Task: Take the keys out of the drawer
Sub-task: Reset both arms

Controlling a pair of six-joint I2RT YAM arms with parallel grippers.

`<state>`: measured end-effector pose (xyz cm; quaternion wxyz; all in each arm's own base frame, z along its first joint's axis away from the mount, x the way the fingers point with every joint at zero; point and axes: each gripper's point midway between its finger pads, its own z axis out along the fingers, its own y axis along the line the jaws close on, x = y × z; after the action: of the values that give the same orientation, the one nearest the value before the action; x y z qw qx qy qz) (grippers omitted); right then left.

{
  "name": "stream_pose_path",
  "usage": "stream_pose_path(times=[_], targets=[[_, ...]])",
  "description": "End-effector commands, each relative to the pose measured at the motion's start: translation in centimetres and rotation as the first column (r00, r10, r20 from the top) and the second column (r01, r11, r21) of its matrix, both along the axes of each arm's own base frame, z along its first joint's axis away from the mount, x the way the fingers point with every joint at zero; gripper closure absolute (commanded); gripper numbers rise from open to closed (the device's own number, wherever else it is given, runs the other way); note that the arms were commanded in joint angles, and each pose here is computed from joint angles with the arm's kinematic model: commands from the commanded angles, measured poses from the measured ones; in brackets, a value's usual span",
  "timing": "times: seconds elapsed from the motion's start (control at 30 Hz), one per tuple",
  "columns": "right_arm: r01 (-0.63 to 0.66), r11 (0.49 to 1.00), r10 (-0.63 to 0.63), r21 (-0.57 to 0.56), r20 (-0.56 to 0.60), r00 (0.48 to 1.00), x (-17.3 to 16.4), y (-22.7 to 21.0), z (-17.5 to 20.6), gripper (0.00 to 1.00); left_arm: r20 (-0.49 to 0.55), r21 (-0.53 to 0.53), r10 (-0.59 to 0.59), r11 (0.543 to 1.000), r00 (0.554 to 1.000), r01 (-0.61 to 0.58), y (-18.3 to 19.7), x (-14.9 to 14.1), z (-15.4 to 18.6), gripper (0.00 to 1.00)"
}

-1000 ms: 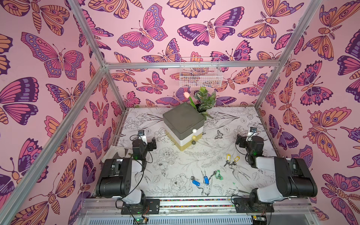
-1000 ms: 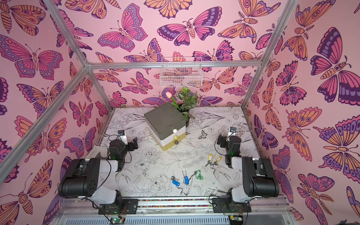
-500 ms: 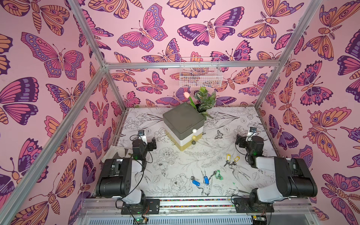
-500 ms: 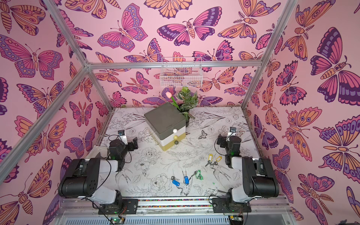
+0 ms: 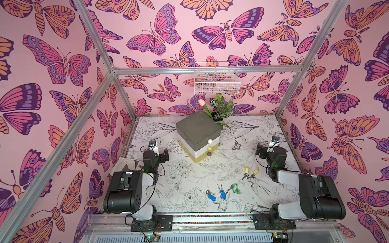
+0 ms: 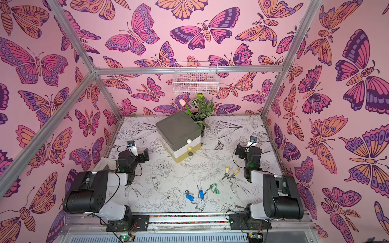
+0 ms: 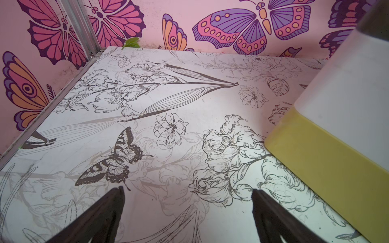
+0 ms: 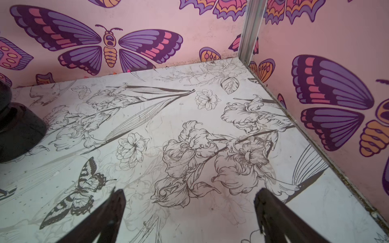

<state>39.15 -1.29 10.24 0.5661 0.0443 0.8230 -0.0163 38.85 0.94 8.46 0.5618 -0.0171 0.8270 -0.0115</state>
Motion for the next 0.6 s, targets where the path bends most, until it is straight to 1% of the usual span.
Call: stream_pose_path(times=[0.0,0.13,0.2,0.57], targets=[[-0.003,1.0,0.002,0.007,0.023,1.0,0.34,0.0,-0.65,0.01,0.017,0.008,-0.011,1.0,1.0,0.011,0.0,0.44,0.35,0.0],[-0.006,1.0,0.006,0.004,-0.015,1.0,0.24,0.05,-0.81,0.01,0.018,0.008,-0.011,1.0,1.0,0.01,0.03,0.45,0.37,0.0],[-0.006,1.0,0.006,0.005,-0.001,1.0,0.28,0.02,-0.73,0.01,0.018,0.008,-0.011,1.0,1.0,0.011,0.01,0.45,0.36,0.0],[-0.008,1.0,0.008,0.005,-0.011,1.0,0.27,0.09,-0.82,0.01,0.014,0.031,-0.008,1.0,1.0,0.008,-0.22,0.48,0.29,0.01]])
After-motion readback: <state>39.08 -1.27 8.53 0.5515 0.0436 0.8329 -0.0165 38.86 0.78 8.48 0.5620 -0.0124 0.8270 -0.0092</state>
